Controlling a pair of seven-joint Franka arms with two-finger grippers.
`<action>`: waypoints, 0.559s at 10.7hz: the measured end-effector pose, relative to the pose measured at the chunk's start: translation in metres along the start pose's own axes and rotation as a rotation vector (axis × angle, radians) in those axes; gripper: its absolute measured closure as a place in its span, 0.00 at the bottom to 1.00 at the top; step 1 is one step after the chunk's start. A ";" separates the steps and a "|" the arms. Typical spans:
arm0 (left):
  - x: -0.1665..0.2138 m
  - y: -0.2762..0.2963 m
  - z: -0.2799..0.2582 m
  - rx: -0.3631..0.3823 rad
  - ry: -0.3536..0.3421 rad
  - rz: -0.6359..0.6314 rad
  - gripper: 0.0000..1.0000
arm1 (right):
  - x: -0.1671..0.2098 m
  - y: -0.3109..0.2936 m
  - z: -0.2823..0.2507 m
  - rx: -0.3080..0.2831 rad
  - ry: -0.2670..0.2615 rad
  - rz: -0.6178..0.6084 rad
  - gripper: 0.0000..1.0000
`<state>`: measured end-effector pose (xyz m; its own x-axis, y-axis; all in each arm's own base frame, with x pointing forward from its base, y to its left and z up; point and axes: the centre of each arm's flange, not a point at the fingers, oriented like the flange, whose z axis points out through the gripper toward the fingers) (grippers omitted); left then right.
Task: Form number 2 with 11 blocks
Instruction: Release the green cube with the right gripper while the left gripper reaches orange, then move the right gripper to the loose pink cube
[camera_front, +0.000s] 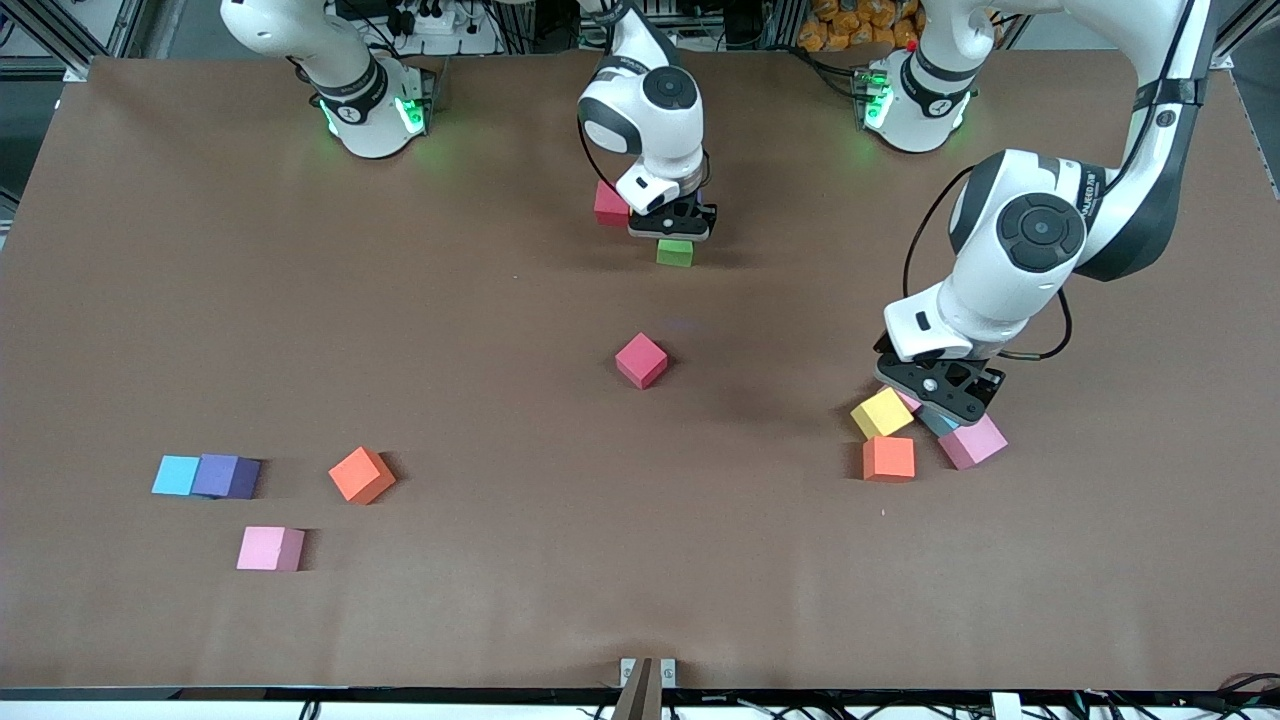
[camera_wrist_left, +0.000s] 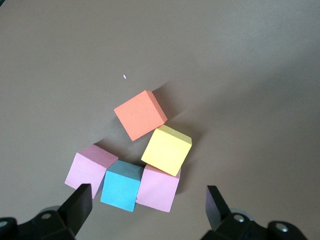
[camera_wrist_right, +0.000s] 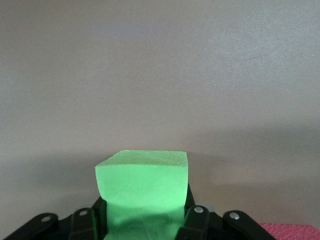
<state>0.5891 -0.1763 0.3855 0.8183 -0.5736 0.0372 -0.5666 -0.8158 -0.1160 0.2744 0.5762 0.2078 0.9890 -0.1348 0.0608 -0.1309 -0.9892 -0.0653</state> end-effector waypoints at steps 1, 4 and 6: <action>-0.002 -0.005 0.001 0.002 -0.003 -0.022 0.00 | -0.001 -0.001 0.000 0.004 0.002 0.008 0.44; -0.002 -0.008 0.021 -0.004 -0.016 -0.041 0.00 | -0.002 -0.002 0.001 0.008 0.004 0.012 0.44; 0.003 -0.006 0.051 -0.014 -0.018 -0.048 0.00 | -0.004 -0.002 0.001 0.008 0.005 0.008 0.44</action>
<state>0.6004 -0.1692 0.3355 0.8463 -0.5321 0.0241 -0.5275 -0.8436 -0.1006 0.2709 0.5791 0.2064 0.9875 -0.1433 0.0654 -0.1384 -0.9876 -0.0741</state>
